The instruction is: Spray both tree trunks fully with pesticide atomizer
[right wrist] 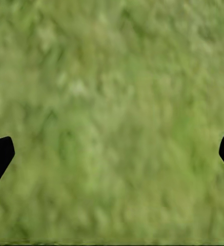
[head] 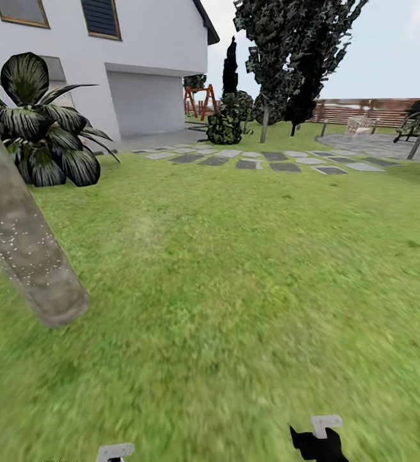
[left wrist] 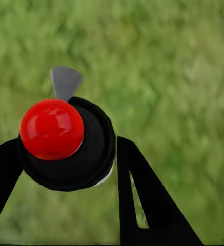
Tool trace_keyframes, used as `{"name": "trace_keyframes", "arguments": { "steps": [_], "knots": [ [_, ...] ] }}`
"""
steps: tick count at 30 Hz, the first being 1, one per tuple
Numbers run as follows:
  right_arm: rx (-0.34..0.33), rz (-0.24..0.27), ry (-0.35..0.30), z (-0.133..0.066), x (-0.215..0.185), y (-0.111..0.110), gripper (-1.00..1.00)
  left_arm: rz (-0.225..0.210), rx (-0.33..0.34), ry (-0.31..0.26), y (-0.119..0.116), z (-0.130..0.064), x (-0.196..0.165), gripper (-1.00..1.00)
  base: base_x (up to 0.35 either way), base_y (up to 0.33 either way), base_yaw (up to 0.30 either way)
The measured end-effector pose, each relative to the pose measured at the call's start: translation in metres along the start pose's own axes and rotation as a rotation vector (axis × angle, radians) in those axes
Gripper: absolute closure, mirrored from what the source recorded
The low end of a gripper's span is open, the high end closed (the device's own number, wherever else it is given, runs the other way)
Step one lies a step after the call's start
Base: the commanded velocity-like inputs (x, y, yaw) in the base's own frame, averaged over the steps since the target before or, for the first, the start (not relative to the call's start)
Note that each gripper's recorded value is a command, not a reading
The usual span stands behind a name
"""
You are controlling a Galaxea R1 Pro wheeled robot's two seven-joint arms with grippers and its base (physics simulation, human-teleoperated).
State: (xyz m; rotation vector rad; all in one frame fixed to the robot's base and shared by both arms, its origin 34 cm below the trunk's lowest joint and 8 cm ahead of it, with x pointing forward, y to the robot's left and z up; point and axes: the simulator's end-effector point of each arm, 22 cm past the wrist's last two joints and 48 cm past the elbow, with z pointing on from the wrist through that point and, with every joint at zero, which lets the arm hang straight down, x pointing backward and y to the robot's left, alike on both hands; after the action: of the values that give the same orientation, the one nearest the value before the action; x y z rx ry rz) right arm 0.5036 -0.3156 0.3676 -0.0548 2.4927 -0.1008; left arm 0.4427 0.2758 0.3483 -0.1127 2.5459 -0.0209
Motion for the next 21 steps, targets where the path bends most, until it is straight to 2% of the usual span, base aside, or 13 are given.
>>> {"name": "trace_keyframes", "arguments": {
  "steps": [9,21],
  "knots": [
    [0.000,0.000,0.000,0.0000,0.0000,0.0000,-1.00,0.001,-0.004,0.000,0.0002,0.0000,0.0001,1.00,-0.218,-0.210,-0.266],
    [0.000,0.000,0.000,0.0000,0.0000,0.0000,-1.00,0.000,-0.005,0.001,0.0003,0.0000,0.0002,1.00,-0.034,-0.253,-0.267]
  ]
}}
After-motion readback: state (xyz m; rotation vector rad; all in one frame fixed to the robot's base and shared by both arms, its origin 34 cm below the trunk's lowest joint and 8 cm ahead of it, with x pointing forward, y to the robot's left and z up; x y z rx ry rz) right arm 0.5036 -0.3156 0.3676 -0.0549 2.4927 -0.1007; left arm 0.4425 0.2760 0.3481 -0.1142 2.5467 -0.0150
